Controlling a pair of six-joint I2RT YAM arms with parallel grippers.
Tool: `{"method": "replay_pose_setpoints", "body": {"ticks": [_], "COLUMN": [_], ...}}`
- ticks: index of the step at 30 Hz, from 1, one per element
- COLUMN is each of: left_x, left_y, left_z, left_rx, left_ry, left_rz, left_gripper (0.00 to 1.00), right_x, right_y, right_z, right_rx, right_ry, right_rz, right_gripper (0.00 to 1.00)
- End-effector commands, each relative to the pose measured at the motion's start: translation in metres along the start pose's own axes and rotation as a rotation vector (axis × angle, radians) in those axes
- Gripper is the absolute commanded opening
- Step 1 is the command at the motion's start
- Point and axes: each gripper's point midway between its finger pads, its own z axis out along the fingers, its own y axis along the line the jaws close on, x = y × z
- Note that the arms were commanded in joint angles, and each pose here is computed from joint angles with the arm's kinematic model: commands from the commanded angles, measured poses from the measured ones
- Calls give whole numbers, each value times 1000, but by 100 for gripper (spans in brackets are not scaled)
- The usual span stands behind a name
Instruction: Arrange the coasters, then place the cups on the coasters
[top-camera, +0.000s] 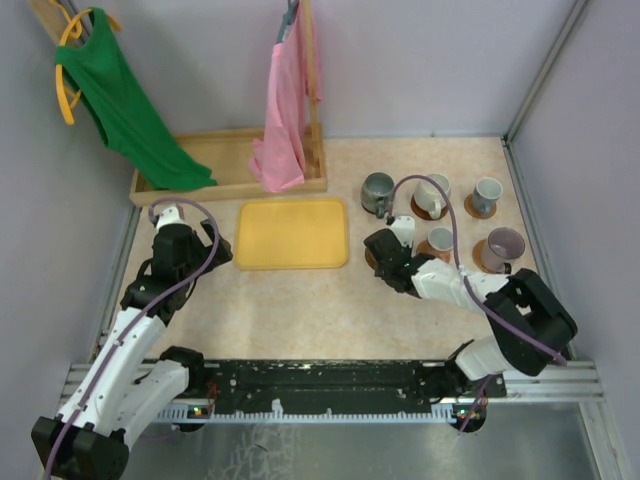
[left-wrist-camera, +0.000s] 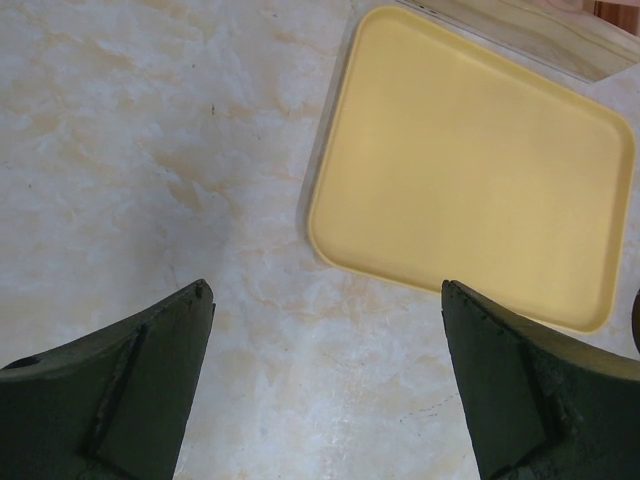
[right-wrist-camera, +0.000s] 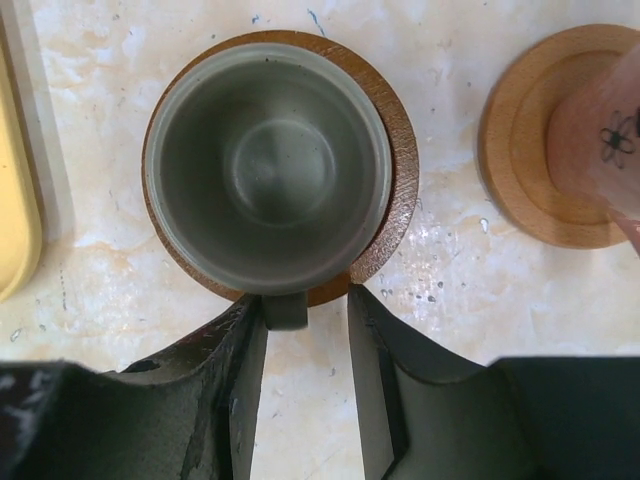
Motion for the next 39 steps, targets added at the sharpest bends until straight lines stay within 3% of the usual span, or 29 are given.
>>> {"method": "replay_pose_setpoints", "body": {"ticks": [1,5,11,13,15,31,39], "left_x": [-8,-5,-5,-6,-5,-12,-15], "left_y": [2,6,7,6,7,2,-5], "left_z": [1,2,2,2,2,3,2], "left_rx": [-12,-25,-29,-27,-31,-25,11], "left_ry": [-33,-30,-37,-33,-28,-21,-29], "left_rz": [9,16,15,16,17,51,47], "left_gripper": [100,100,100,100,100,100,100], "right_x": [-43,-62,-84,-88,-91,-118,-127], "right_y": [4,6,7,10,12,28,25], "right_z": [-22,-40,-63,-68,-73,-104,-107], "right_rx": [-28,-63,-99,-127,-145,-273,-237], "right_ry": [-104,-142,-175,-180,-182,-228,-230], "right_rz": [78,96,94,80,73,72,62], "right_gripper": [39,51,56,72,79,83,84]}}
